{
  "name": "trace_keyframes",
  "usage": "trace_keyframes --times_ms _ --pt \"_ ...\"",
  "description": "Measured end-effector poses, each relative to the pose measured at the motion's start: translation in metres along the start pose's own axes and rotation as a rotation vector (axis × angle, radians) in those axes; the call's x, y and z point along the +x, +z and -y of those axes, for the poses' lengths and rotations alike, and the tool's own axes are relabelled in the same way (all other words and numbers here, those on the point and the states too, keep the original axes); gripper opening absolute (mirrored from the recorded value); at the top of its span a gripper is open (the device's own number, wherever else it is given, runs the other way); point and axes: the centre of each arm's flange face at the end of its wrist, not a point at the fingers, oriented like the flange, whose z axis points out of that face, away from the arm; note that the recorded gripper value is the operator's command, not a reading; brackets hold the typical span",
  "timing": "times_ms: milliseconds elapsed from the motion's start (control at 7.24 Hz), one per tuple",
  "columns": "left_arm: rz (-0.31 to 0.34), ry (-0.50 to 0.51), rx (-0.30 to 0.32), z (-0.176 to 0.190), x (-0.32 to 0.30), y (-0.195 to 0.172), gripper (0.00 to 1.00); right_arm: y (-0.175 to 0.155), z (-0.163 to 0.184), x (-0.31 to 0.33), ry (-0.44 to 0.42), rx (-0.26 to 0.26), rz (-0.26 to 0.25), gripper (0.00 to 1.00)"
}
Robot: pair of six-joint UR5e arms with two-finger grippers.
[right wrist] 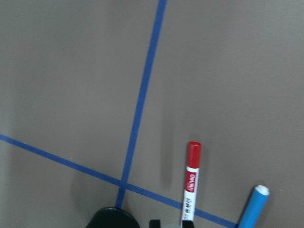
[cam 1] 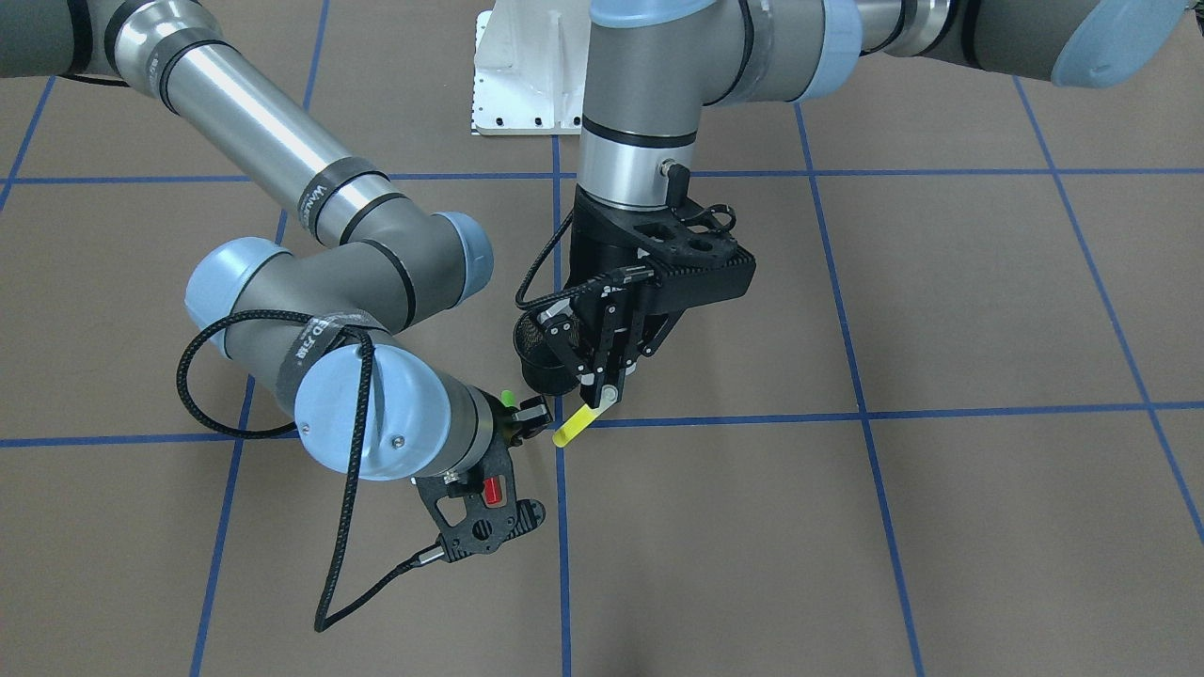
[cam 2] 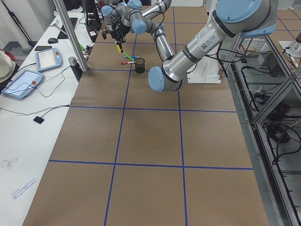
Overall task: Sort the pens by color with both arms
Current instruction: 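Lower the green highlighter beside the red marker while the left lifts yellow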
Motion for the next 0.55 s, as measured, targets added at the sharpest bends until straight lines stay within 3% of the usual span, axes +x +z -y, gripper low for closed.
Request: trace_keyframes --times_ms 276,415,553 --pt "-0.031 -0.038 0.100 -0.016 -0.018 0.020 0.00 0.005 -0.002 -0.007 -0.004 -0.003 -0.003 0.56" --pt "-0.032 -0.042 0.127 -0.018 -0.029 0.028 0.00 0.007 -0.002 -0.006 0.008 -0.004 -0.004 0.67" --pt "-0.029 -0.043 0.145 -0.016 -0.039 0.033 0.00 0.008 -0.003 -0.005 0.021 -0.006 -0.005 0.67"
